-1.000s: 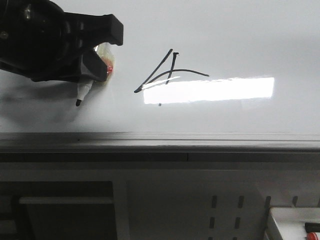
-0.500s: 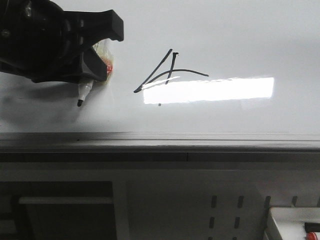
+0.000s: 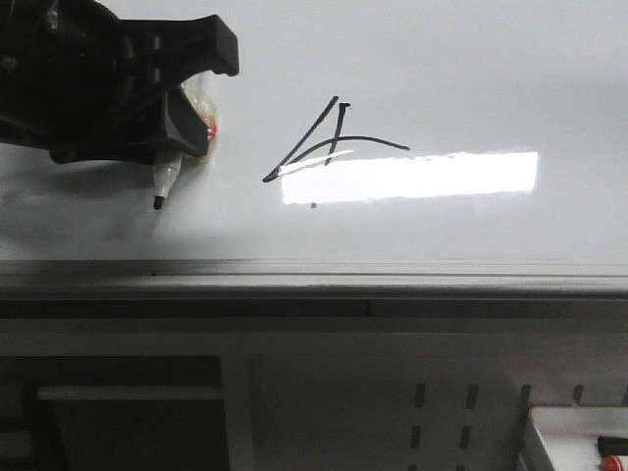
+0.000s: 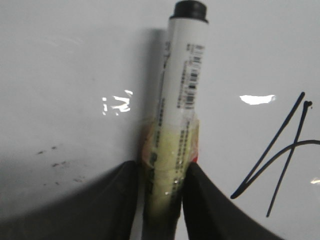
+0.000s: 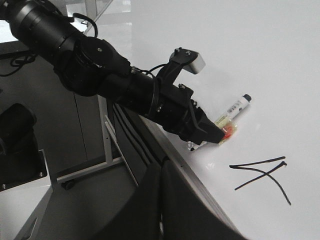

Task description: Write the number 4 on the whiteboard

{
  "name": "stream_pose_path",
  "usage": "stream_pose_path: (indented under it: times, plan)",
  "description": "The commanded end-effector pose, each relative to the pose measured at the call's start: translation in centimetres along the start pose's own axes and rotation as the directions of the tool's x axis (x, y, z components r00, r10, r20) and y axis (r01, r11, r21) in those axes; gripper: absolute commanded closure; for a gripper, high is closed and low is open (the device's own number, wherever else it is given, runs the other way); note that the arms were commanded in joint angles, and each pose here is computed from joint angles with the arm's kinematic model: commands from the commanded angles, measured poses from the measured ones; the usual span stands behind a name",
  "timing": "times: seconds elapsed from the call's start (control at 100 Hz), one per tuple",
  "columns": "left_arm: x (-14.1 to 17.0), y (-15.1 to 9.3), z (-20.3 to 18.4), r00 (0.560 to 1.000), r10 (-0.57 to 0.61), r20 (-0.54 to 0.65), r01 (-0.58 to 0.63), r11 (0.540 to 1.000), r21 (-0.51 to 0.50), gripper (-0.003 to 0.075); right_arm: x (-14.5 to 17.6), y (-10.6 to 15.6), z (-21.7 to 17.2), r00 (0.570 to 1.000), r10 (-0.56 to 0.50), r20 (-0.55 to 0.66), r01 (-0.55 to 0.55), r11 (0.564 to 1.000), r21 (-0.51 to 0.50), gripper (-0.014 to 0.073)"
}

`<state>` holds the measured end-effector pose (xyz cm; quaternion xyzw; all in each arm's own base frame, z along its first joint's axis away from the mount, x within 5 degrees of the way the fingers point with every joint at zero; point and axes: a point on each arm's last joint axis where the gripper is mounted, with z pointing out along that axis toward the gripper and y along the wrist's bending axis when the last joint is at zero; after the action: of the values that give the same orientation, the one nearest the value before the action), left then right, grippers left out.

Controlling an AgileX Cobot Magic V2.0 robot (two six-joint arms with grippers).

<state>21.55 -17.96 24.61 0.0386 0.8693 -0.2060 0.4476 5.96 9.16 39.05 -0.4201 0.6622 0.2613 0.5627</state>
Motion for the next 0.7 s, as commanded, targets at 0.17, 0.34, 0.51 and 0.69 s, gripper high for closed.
stream_pose_path:
  times: [0.17, 0.34, 0.51, 0.69]
  plan:
    - [-0.98, 0.79, -0.01, 0.998, -0.022, 0.067, 0.028, 0.996, -0.09, 0.0428, -1.37, -0.34, -0.38, 0.995, -0.006, 0.102, 0.003, 1.0, 0.031, 0.0655]
    - [-0.98, 0.79, -0.01, 0.998, -0.022, 0.067, 0.028, 0.996, -0.09, 0.0359, -1.37, -0.34, -0.38, 0.995, -0.006, 0.102, 0.003, 1.0, 0.031, 0.0655]
    - [-0.98, 0.79, -0.01, 0.998, -0.022, 0.067, 0.028, 0.996, -0.09, 0.0342, -1.38, -0.34, -0.38, 0.995, -0.006, 0.103, 0.003, 1.0, 0.031, 0.0655]
    - [-0.98, 0.79, -0.01, 0.998, -0.022, 0.067, 0.028, 0.996, -0.09, 0.0321, -1.38, -0.34, -0.38, 0.995, -0.006, 0.103, 0.003, 1.0, 0.031, 0.0655]
